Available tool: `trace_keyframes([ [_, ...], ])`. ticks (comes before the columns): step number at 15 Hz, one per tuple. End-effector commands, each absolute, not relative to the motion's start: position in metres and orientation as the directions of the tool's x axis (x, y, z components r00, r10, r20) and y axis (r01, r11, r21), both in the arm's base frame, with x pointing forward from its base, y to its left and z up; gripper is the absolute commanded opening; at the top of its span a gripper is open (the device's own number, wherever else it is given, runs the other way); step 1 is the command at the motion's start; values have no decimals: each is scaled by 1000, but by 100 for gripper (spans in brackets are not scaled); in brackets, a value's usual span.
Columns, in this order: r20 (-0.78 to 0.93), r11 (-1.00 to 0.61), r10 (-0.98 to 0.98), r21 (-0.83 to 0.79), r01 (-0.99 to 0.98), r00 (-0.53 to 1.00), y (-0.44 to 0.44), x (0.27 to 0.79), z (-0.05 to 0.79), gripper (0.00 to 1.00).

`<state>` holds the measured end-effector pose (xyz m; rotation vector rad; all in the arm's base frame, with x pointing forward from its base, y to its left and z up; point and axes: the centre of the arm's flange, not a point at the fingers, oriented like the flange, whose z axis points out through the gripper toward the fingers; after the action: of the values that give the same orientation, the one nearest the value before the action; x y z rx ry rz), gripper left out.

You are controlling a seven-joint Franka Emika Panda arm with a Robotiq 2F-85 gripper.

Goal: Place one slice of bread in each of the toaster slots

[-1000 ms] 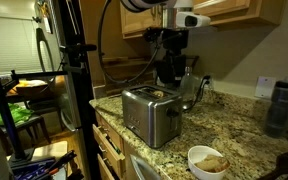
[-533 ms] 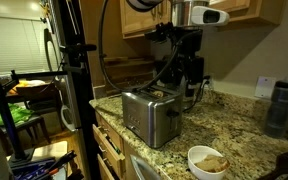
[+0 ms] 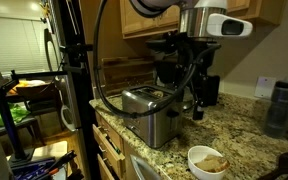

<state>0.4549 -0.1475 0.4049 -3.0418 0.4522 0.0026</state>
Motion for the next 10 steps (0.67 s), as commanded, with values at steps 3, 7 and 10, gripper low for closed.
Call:
trace_keyframes([
  [3, 14, -962, -272, -26, -271, 962, -185, 456, 388, 100],
  [7, 75, -961, -272, 30, -274, 959, -205, 476, 384, 100],
  [10, 95, -961, -266, 55, -272, 959, -215, 490, 378, 100],
])
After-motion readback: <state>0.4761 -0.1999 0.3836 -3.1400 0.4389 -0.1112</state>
